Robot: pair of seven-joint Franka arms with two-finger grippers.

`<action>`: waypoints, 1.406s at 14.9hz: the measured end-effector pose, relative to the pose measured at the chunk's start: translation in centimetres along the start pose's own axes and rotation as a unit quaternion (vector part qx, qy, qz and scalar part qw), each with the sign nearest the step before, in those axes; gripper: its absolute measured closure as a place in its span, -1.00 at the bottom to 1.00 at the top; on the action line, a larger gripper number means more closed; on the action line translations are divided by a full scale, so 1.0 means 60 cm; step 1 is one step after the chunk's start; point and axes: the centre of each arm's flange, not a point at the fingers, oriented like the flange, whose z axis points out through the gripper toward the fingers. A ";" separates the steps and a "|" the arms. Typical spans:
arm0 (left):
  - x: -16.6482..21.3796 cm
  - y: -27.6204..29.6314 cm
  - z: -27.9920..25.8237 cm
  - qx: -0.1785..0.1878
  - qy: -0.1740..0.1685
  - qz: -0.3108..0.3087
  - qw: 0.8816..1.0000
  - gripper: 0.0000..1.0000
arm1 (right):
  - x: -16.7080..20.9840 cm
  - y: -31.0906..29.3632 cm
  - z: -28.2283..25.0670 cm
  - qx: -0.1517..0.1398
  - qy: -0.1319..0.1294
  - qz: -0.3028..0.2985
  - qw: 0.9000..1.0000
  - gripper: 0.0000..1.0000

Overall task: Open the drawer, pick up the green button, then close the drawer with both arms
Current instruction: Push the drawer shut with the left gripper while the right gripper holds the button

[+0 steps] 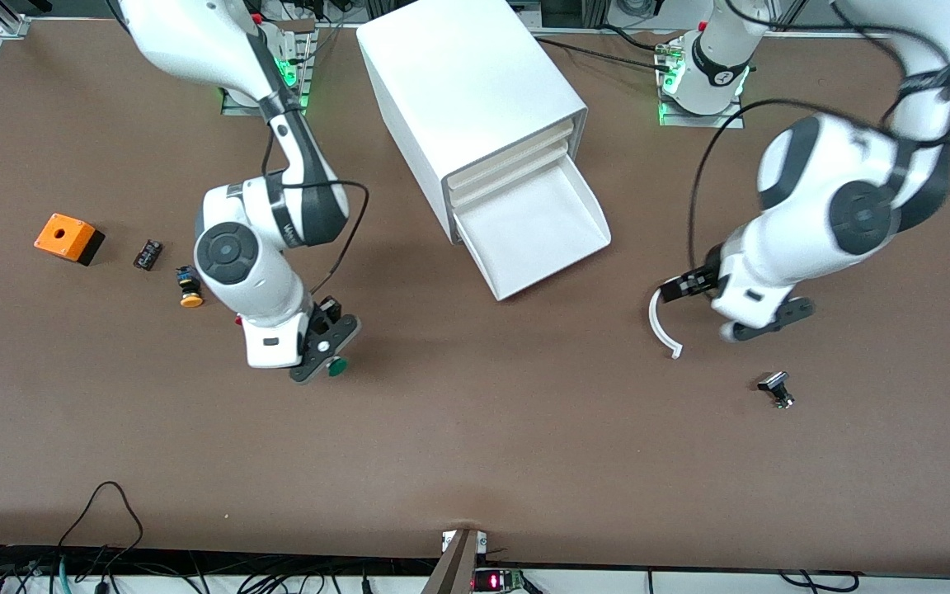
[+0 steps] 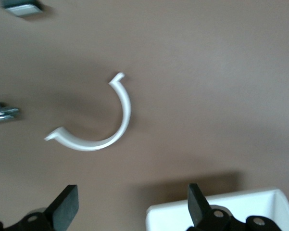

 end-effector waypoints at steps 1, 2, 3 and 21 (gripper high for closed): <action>0.002 0.016 0.040 -0.011 0.008 -0.008 1.000 -1.00 | -0.018 0.016 0.016 -0.003 0.000 0.010 1.000 0.19; 0.004 0.030 0.081 -0.023 0.016 -0.013 1.000 -1.00 | -0.037 0.033 0.032 -0.007 -0.001 0.020 1.000 0.19; 0.006 0.039 0.119 -0.035 0.024 -0.019 0.999 -1.00 | -0.056 0.051 0.048 -0.012 -0.003 0.024 1.000 0.19; -0.372 0.157 0.370 -0.010 -0.112 0.013 0.994 -1.00 | -0.113 -0.033 0.188 0.031 -0.048 0.218 0.974 0.19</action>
